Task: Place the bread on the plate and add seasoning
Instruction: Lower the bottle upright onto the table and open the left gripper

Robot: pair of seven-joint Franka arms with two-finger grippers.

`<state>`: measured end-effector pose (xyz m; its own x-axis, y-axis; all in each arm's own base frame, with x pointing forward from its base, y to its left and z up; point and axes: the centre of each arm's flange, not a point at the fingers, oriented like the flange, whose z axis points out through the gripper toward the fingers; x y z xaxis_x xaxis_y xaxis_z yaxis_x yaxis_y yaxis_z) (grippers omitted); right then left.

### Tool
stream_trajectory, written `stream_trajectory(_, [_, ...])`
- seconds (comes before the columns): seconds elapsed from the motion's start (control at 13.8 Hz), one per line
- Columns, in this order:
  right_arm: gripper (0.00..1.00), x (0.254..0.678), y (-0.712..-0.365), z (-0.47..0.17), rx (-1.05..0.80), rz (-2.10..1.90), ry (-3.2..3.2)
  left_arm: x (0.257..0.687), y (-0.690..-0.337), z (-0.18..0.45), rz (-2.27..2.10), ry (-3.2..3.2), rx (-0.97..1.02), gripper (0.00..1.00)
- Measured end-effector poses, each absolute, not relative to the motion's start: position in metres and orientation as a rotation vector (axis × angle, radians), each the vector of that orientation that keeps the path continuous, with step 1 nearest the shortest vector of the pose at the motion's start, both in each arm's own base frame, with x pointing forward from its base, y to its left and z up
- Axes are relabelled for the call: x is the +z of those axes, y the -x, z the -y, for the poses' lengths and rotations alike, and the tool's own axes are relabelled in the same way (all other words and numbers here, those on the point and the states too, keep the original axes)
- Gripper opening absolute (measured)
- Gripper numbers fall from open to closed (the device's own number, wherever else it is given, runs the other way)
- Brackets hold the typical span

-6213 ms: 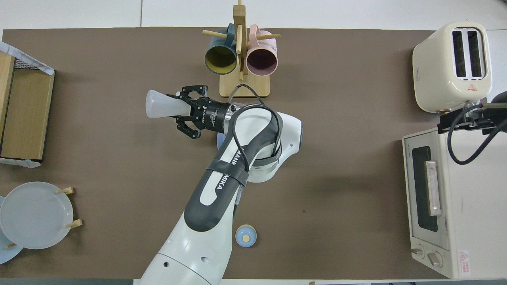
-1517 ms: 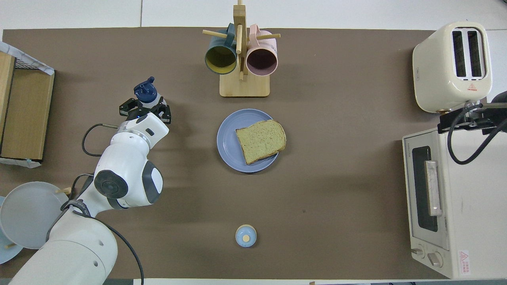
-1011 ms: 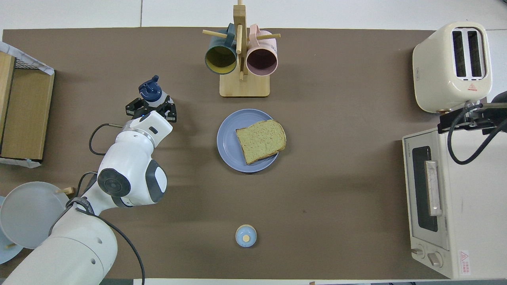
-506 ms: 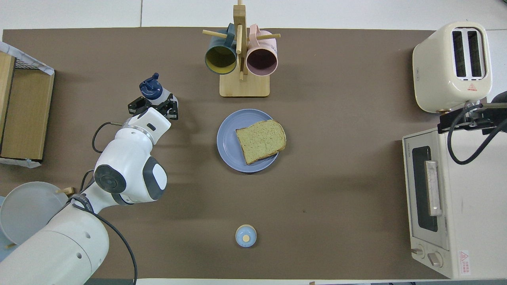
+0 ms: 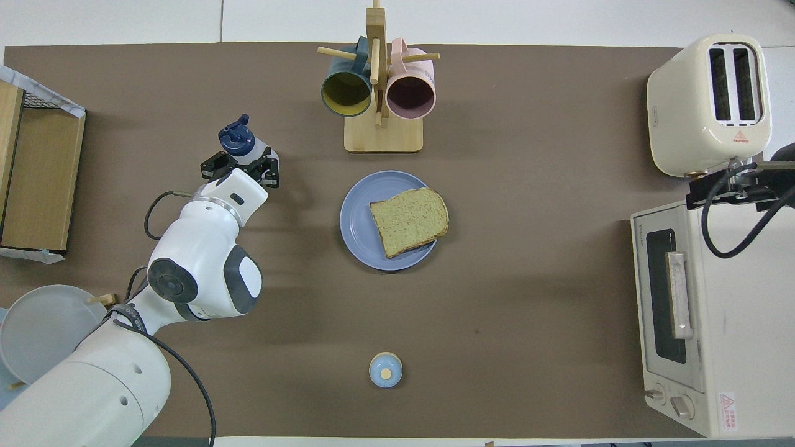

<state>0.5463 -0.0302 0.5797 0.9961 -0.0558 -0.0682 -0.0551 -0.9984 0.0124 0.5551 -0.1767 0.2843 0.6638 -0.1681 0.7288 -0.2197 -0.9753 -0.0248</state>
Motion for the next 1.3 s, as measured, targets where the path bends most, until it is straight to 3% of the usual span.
stream_trajectory(0.14, [1.0,0.58,-0.546,0.03,-0.107,0.087,-3.128,0.281,-0.555,0.176,0.328,-2.811,1.211,0.99])
stream_trajectory(0.79, [1.0,0.58,-0.546,0.03,-0.107,0.087,-3.128,0.279,-0.552,0.174,0.327,-2.817,1.203,1.0])
stream_trajectory(1.3, [1.0,0.58,-0.546,0.03,-0.107,0.087,-3.128,0.305,-0.512,0.157,0.329,-2.821,1.199,1.0])
